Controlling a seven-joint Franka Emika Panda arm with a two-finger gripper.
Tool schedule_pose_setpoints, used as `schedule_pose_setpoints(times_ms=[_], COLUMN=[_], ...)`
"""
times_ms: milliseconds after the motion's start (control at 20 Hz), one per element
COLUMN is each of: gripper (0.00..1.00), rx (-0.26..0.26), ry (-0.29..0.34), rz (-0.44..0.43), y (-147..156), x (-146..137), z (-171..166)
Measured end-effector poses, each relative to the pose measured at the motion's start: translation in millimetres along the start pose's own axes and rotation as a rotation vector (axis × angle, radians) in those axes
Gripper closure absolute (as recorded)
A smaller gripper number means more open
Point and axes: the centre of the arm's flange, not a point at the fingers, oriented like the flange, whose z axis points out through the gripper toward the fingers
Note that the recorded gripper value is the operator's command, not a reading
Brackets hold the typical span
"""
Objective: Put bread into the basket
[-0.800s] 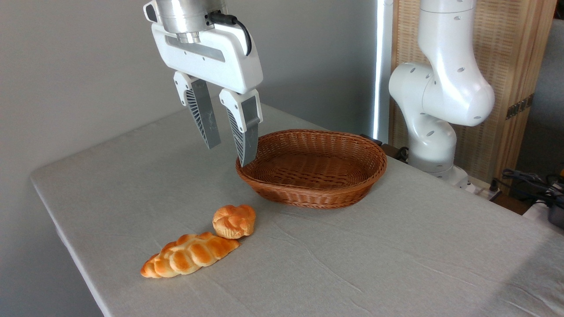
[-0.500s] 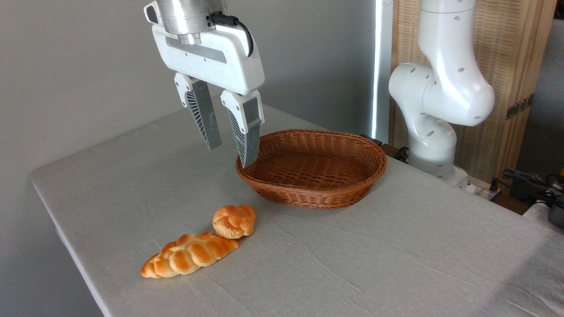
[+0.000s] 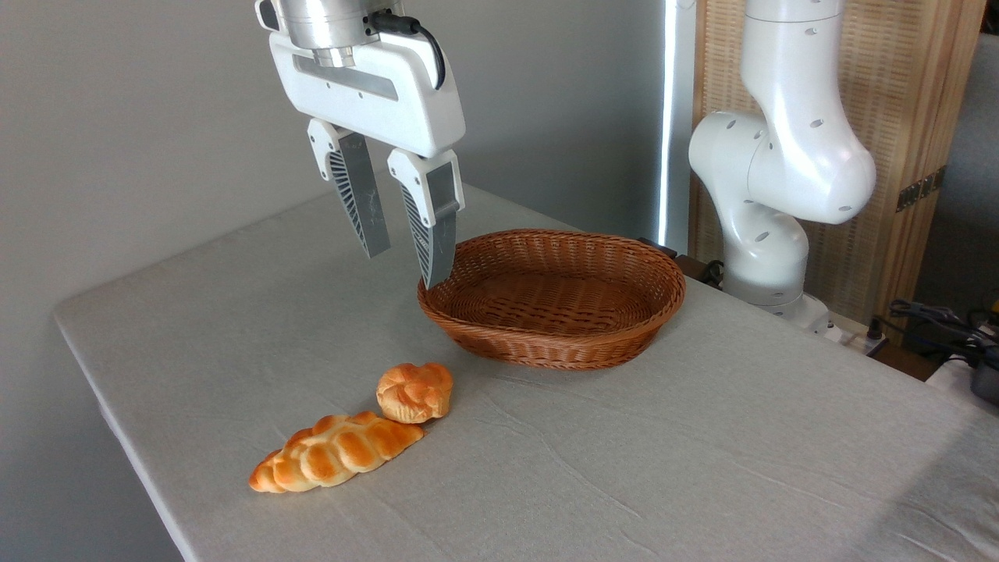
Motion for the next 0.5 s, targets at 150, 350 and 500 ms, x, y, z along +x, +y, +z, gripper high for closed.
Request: schedule_pose_setpoints(times_ms=[150,350,500], gripper=[0.00,0.00,0.00], rx=[0.000,0.000,0.000], ry=[0.000,0.000,0.000], rz=[-0.002,-0.004,-0.004], y=[-1.0,-1.7,-1.9], x=[-0.8,-1.3,-1.5], z=[-0.1,-0.1,-0.1])
